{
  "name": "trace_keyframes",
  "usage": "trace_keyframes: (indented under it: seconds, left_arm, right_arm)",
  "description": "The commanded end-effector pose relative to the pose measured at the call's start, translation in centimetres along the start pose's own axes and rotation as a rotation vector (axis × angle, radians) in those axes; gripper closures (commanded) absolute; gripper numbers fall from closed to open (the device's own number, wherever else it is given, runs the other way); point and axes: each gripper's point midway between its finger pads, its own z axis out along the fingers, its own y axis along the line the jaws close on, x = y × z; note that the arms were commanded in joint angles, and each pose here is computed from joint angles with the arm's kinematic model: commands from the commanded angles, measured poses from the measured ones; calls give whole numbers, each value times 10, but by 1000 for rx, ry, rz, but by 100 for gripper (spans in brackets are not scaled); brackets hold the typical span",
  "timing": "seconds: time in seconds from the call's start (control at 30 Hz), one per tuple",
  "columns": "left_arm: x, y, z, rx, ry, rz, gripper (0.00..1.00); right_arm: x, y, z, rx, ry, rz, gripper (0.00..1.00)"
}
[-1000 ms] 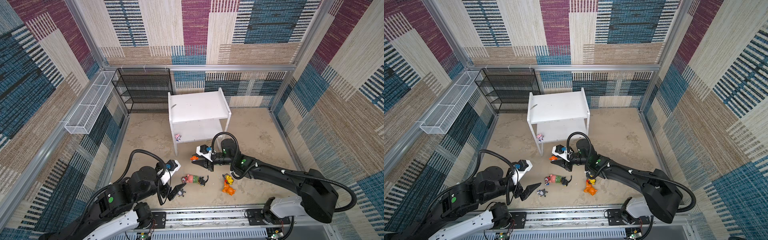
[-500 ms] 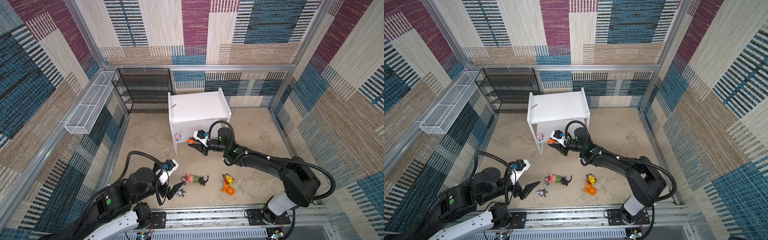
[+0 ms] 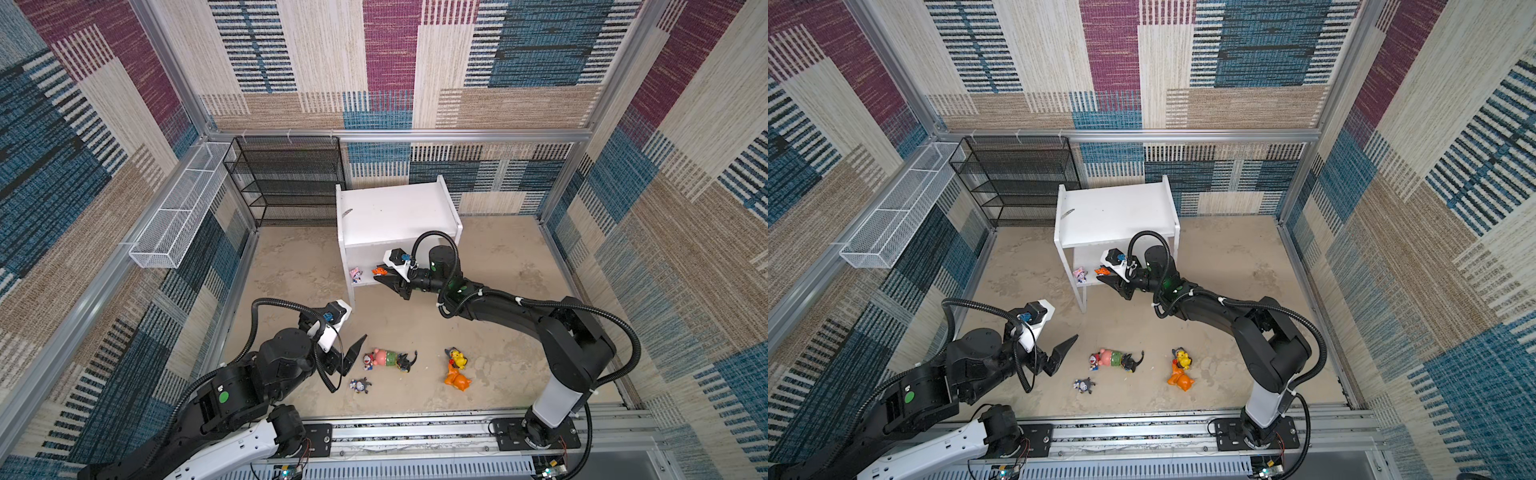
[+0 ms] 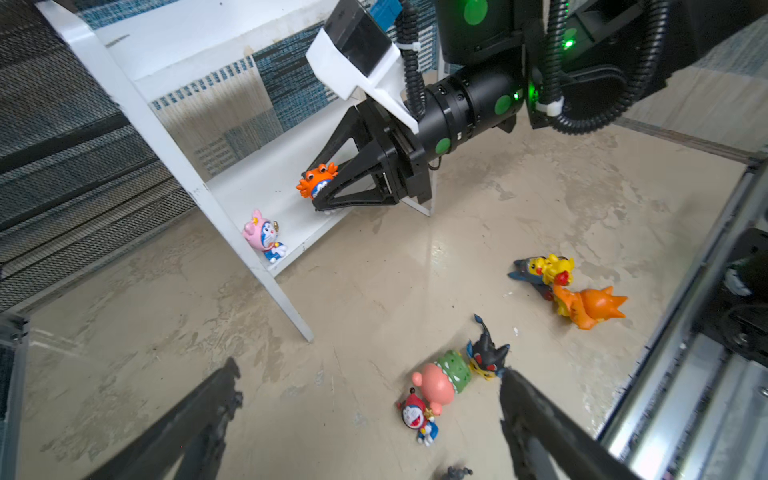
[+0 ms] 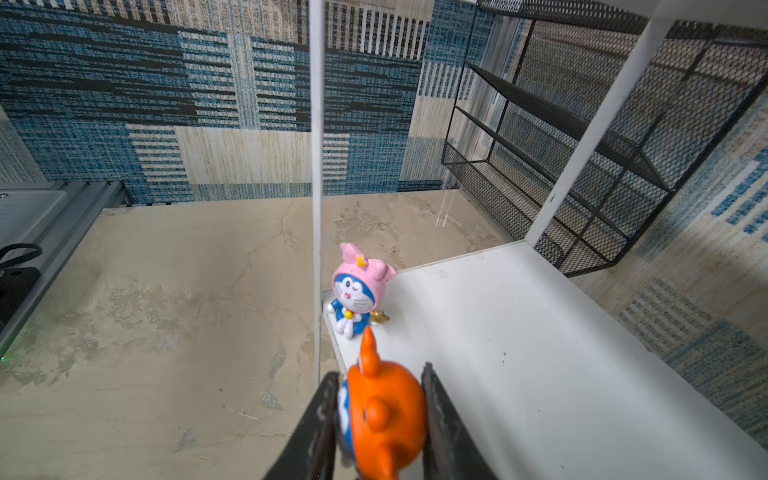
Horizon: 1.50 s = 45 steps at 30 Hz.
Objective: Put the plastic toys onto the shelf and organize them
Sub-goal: 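Carry the orange figurine to the shelf with the right gripper while the left draws back, then lower the orange figurine beside the pink figurine and open the right gripper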
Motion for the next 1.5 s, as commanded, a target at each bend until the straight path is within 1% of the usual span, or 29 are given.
trace_keyframes:
  seconds: [0.0, 0.17, 0.4, 1.17, 1.47]
  left_arm:
    - [-16, 14, 3, -93, -55, 39, 1]
    - [-19, 11, 1, -73, -90, 36, 1]
    - [-16, 14, -7, -68, -113, 21, 1]
    - [-16, 12, -12, -47, -126, 11, 1]
    - [-17, 11, -11, -40, -128, 16, 1]
  right_arm:
    - [-9, -9, 2, 29, -31, -18, 75]
    - [-4, -15, 7, 40, -25, -20, 75]
    - [0, -15, 15, 15, -33, -24, 75]
    - [15, -32, 24, 7, -14, 3, 74]
    - [16, -31, 23, -10, -21, 14, 72]
